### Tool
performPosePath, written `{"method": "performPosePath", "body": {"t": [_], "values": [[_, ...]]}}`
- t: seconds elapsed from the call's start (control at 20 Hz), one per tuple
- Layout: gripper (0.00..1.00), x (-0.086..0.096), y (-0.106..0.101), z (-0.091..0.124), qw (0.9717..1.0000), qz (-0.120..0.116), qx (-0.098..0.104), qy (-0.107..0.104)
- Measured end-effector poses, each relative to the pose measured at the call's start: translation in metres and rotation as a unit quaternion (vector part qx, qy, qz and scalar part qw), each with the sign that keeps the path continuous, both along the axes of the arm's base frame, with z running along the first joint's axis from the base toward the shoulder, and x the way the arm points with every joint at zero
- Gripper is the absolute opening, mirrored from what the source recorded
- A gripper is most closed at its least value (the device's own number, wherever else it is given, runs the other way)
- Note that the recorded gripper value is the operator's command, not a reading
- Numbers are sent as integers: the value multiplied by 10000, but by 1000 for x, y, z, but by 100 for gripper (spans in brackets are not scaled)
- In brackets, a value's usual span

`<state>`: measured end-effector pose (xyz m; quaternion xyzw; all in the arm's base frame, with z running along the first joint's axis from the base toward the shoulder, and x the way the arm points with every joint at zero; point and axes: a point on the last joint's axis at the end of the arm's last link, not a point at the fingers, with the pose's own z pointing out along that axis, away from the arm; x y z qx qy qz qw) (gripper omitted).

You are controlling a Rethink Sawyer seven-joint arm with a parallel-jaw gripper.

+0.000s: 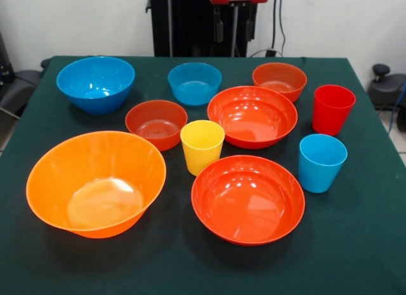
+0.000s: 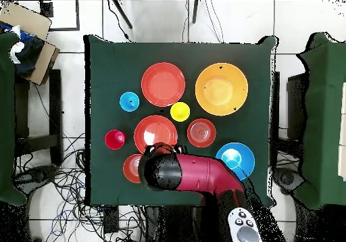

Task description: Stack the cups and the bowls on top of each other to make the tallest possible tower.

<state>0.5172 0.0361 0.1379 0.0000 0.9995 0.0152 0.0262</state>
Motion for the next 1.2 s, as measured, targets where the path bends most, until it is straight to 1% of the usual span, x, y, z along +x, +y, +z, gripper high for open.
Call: {"method": "performPosePath", "body": {"t": [0.25,0.45,0.7,1.0,1.2], "values": [[100,6,-6,13,9999,-35,-55,-151],[100,7,-9,15,9998,-66,-69,-183],[100,8,-9,19,9997,-59,-74,-217],[100,10,-11,20,9999,-76,12,-128],[100,12,-9,20,9999,-49,57,-134]]}}
